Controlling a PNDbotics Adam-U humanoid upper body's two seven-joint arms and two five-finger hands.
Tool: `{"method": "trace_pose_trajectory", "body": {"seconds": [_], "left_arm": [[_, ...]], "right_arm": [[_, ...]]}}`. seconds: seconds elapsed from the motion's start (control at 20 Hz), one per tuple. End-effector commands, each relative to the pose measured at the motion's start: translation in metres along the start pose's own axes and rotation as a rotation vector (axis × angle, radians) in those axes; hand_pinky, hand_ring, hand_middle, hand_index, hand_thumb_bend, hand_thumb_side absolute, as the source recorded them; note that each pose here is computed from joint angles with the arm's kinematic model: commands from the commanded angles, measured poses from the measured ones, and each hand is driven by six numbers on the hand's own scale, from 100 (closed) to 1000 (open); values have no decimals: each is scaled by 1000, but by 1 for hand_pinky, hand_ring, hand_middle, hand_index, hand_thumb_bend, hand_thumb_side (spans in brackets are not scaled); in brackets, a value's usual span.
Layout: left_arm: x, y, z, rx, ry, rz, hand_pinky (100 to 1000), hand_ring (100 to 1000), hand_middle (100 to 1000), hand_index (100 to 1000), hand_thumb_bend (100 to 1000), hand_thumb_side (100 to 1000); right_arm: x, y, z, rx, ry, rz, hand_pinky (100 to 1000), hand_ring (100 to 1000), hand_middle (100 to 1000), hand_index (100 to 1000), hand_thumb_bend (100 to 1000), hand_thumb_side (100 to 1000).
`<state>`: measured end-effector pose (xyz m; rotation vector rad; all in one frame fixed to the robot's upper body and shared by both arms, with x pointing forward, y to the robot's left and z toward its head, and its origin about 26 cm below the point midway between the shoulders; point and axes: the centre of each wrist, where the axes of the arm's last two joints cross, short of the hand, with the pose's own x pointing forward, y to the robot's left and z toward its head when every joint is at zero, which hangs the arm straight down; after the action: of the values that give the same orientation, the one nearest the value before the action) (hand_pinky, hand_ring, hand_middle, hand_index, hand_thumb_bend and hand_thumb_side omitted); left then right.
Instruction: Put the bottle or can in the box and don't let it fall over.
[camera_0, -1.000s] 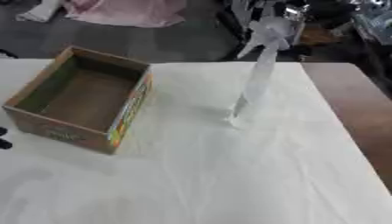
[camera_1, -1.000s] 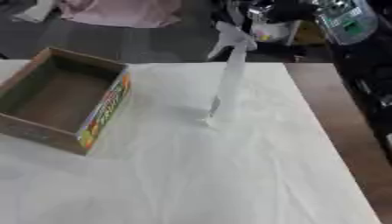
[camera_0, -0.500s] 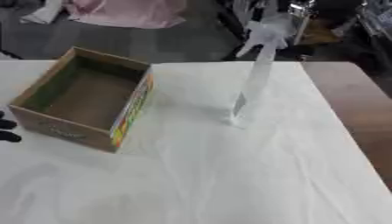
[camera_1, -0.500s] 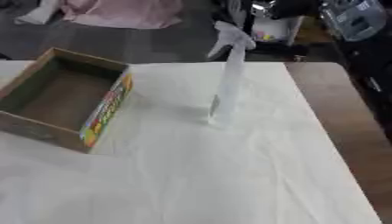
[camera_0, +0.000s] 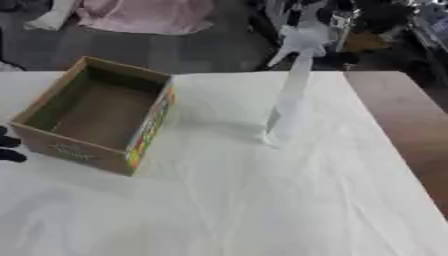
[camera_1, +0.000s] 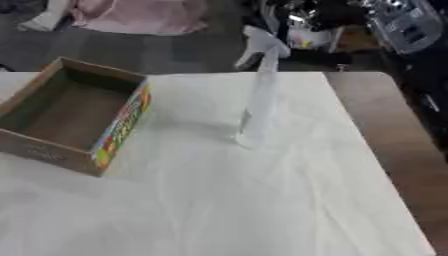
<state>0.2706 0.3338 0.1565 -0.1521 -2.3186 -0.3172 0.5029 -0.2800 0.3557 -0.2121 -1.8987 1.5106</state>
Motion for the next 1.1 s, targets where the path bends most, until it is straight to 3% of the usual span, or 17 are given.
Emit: {"method": "trace_pose_trajectory", "body": {"seconds": [0.05,1.1], "left_arm": [[7,1,-4,-9,-26,-7,605,676,663,900,122,779],[6,-1,-5,-11,-16,-3,602,666,651,894,126,783]], "right_arm": [[5,-15,10,159,-104,166,822,1000,870,938,156,571],[-4,4,-4,208,-91,137,809,1000,857,930,154,594]]}}
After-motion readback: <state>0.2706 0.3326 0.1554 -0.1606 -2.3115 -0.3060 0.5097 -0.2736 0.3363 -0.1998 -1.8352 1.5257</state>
